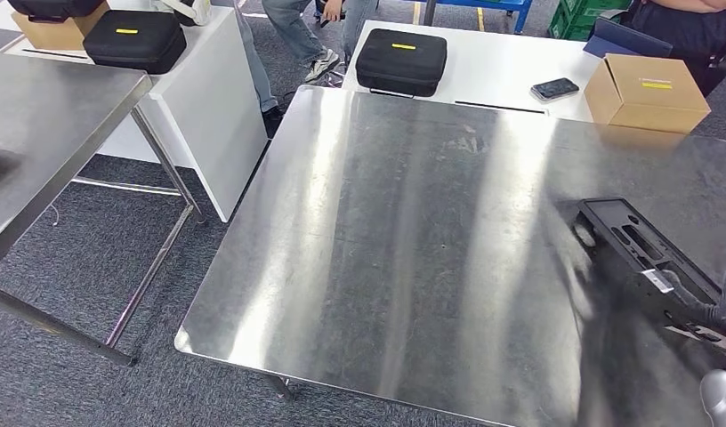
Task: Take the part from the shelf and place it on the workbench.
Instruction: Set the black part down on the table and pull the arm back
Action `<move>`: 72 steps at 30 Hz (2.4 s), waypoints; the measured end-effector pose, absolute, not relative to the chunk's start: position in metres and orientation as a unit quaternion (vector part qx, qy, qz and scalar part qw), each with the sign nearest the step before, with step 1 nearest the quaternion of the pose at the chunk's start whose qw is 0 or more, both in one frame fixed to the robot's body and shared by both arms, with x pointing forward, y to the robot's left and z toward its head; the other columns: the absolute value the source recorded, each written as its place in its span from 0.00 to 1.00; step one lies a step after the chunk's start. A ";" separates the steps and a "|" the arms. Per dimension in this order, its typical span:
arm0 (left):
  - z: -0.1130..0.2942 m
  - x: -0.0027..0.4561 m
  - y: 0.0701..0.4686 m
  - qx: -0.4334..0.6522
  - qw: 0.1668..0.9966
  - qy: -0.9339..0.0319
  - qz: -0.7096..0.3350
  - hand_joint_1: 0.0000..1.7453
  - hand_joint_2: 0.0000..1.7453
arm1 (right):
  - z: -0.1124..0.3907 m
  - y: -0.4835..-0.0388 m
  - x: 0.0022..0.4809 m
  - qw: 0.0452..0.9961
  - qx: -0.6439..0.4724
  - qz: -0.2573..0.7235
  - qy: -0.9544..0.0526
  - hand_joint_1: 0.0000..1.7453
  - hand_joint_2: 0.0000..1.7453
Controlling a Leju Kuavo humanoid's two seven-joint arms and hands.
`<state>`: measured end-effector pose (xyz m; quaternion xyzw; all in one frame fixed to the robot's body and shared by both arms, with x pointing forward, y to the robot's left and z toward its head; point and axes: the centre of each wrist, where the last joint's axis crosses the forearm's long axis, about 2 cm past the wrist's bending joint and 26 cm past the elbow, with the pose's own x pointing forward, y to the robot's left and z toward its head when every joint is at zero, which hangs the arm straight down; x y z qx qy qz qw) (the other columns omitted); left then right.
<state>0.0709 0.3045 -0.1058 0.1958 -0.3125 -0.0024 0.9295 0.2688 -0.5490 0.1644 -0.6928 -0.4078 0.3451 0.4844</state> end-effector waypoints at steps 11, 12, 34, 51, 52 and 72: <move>-0.107 0.065 0.304 0.208 0.920 -0.333 0.006 0.00 0.00 | 0.277 -0.521 0.265 0.248 -0.653 0.116 -0.706 0.00 0.00; -0.107 0.063 0.303 0.209 0.919 -0.334 0.009 0.00 0.00 | 0.285 -0.510 0.259 0.219 -0.637 0.104 -0.732 0.00 0.00; -0.109 0.049 0.290 0.219 0.921 -0.317 0.053 0.00 0.00 | 0.237 -0.356 0.164 0.158 -0.408 0.032 -0.899 0.00 0.00; -0.109 0.047 0.287 0.220 0.926 -0.298 0.074 0.00 0.00 | 0.232 -0.344 0.155 0.169 -0.392 0.009 -0.904 0.00 0.00; -0.109 0.047 0.287 0.220 0.926 -0.298 0.074 0.00 0.00 | 0.232 -0.344 0.155 0.169 -0.392 0.009 -0.904 0.00 0.00; -0.109 0.046 0.287 0.223 0.926 -0.296 0.069 0.00 0.00 | 0.228 -0.345 0.155 0.174 -0.382 -0.001 -0.907 0.00 0.00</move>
